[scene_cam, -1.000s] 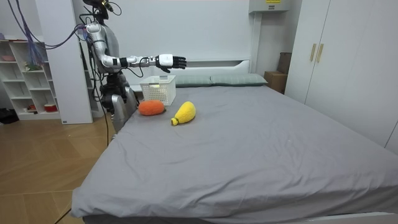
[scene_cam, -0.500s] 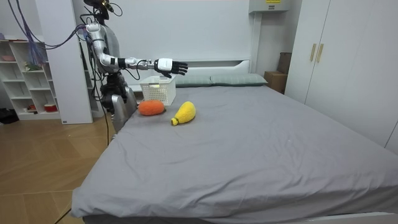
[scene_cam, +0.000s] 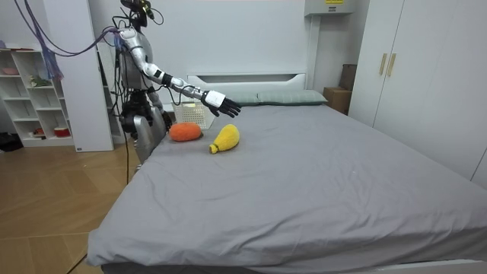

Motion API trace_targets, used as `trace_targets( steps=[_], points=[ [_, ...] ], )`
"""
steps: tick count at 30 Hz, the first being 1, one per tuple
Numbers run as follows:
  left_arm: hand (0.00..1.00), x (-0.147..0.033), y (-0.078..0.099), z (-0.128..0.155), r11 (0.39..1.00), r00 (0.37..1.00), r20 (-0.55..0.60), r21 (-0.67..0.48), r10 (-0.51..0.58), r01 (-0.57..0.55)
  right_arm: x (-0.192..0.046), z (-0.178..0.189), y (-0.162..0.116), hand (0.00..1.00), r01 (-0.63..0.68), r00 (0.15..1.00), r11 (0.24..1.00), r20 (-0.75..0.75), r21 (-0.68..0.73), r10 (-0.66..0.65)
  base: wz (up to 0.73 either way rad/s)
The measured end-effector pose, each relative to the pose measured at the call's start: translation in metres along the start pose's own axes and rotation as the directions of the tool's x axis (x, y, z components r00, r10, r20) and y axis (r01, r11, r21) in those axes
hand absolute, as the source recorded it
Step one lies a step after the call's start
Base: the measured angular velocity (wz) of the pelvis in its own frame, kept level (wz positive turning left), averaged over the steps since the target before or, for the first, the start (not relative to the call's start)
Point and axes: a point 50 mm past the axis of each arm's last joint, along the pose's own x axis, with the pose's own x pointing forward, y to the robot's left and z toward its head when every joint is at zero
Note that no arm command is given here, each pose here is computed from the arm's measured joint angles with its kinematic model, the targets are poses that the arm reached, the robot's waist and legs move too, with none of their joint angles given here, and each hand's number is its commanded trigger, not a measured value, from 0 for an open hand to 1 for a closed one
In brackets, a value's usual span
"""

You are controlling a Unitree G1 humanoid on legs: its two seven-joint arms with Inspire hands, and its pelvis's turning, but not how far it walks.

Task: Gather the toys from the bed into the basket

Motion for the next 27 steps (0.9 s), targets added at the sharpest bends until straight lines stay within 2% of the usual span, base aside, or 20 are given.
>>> trace_targets(
  steps=[9,19,27],
  points=[
    [0.0,-0.001,-0.005,0.005,0.999,0.999,0.035,-0.04,-0.035,0.036,0.006,-0.019,-0.007,0.0,-0.004,0.998,0.996,-0.061,-0.089,-0.002,0.02],
    [0.0,0.0,-0.007,0.001,0.995,0.997,0.011,-0.061,-0.075,0.075,0.002,-0.024,0.006,0.0,-0.068,0.997,0.975,-0.055,-0.213,0.058,0.0],
    [0.0,0.002,-0.01,0.012,0.996,0.996,0.025,-0.03,-0.085,0.086,-0.001,-0.035,0.013,0.0,-0.112,0.992,0.95,-0.087,-0.291,0.091,0.07]
  ],
)
